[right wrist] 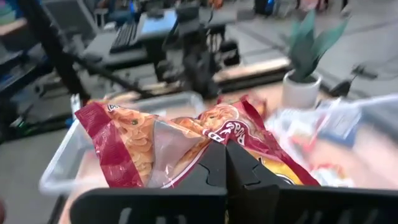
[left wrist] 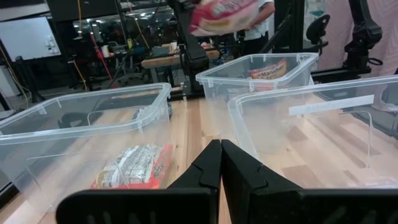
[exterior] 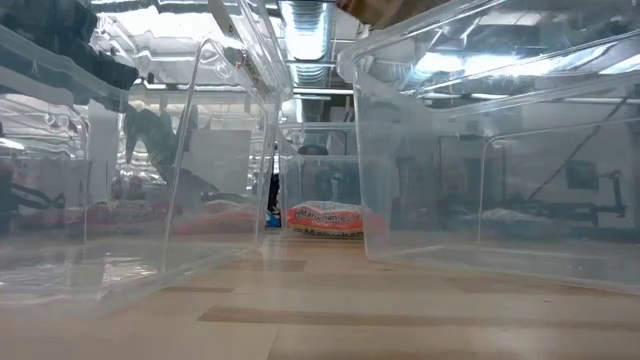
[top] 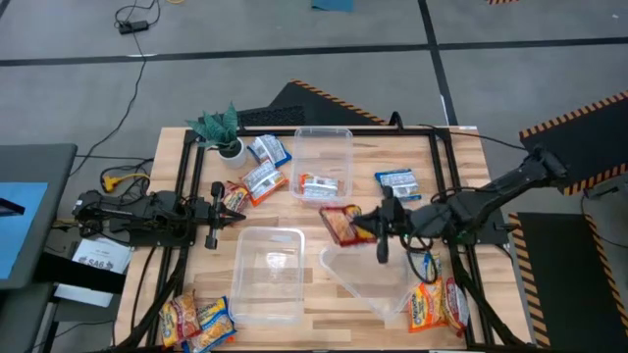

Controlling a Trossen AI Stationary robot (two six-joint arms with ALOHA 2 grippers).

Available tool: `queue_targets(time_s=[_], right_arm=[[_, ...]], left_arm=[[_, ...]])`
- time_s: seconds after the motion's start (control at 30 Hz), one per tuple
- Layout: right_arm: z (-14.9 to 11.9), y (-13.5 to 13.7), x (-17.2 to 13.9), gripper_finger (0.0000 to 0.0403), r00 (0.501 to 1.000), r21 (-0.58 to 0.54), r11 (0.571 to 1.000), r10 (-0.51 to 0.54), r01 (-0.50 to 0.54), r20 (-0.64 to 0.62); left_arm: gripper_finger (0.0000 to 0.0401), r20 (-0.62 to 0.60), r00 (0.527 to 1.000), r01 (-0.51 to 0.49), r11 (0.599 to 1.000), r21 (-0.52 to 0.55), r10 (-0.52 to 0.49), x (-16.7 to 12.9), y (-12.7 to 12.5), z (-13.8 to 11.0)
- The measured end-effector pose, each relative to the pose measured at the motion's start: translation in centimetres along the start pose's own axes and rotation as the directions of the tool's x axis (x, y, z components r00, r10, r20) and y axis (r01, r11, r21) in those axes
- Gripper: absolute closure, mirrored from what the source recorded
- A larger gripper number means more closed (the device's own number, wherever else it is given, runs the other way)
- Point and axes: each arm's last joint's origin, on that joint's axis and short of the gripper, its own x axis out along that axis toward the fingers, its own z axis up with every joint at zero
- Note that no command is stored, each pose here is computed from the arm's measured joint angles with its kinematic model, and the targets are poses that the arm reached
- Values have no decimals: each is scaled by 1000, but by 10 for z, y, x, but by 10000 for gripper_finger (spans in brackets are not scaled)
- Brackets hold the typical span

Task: Sort Maruchan noodles
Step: Put the red noodle pack into the bottom right transparent bin

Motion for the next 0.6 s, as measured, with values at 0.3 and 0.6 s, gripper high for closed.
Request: queue_targets(time_s=[0.3,0.6], right_arm=[[-21,12,-13,396,981,32,998,59,-54,-183],[-24,22,-19,390,965,60,988,152,-142,-212]], left_arm=[[401,0,1000,0,1000,0,0,0,0,0],[401,0,1000,0,1000,0,0,0,0,0]])
